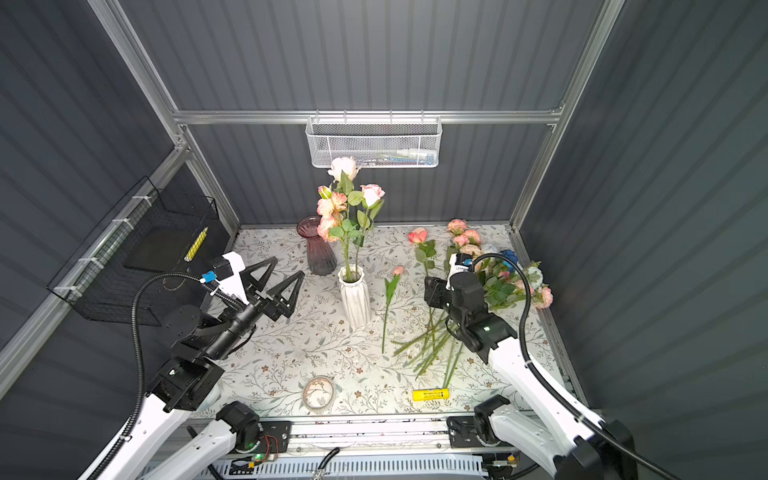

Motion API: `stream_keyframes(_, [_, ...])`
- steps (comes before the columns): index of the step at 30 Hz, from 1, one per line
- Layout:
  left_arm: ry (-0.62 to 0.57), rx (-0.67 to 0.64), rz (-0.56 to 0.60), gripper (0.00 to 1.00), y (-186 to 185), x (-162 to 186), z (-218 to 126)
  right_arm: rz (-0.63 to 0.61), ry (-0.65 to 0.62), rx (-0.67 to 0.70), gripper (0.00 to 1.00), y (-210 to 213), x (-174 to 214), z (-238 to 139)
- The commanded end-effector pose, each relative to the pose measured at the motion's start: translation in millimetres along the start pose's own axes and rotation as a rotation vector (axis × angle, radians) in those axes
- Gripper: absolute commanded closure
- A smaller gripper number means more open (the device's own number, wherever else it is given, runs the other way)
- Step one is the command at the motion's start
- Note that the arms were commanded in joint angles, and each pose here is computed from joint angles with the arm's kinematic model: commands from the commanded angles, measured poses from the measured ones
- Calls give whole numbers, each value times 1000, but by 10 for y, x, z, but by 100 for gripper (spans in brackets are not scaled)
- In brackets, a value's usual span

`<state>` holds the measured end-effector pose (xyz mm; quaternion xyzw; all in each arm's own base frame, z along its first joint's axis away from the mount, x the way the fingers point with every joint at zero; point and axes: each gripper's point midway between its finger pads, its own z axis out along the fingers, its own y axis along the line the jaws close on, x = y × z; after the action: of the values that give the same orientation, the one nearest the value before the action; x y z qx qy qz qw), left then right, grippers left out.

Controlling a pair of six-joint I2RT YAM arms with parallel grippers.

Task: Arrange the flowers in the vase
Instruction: 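Grasp another pink rose stem in the pile with the right gripper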

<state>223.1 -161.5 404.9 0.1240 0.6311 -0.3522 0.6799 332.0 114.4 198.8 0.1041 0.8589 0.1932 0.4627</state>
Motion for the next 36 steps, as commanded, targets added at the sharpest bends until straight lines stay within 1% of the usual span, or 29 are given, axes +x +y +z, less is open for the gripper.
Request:
stream_keyframes(1, [26, -2, -56, 0, 15, 102, -99, 99, 106, 48, 45, -253, 199, 254])
stream_keyframes(5, [47, -13, -78, 0, 46, 209, -158, 135, 190, 125, 52, -497, 287, 637])
stream_keyframes(10, [70, -16, -93, 0, 56, 284, -202, 152, 307, 255, 58, -788, 459, 1094])
stream_keyframes(15, [59, -19, -91, 0, 50, 253, -255, 152, 381, 356, 63, -1000, 615, 1375])
stream_keyframes(20, [53, -24, -78, 0, 50, 223, -287, 139, 407, 409, 68, -1086, 658, 1477])
stream_keyframes(25, [45, -29, -69, 0, 54, 197, -304, 128, 429, 436, 71, -1103, 632, 1515])
stream_keyframes(28, [42, -35, -64, 0, 62, 190, -313, 121, 447, 439, 73, -1094, 629, 1530])
stream_keyframes(36, [40, -41, -60, 0, 67, 171, -326, 95, 486, 430, 75, -1061, 627, 1577])
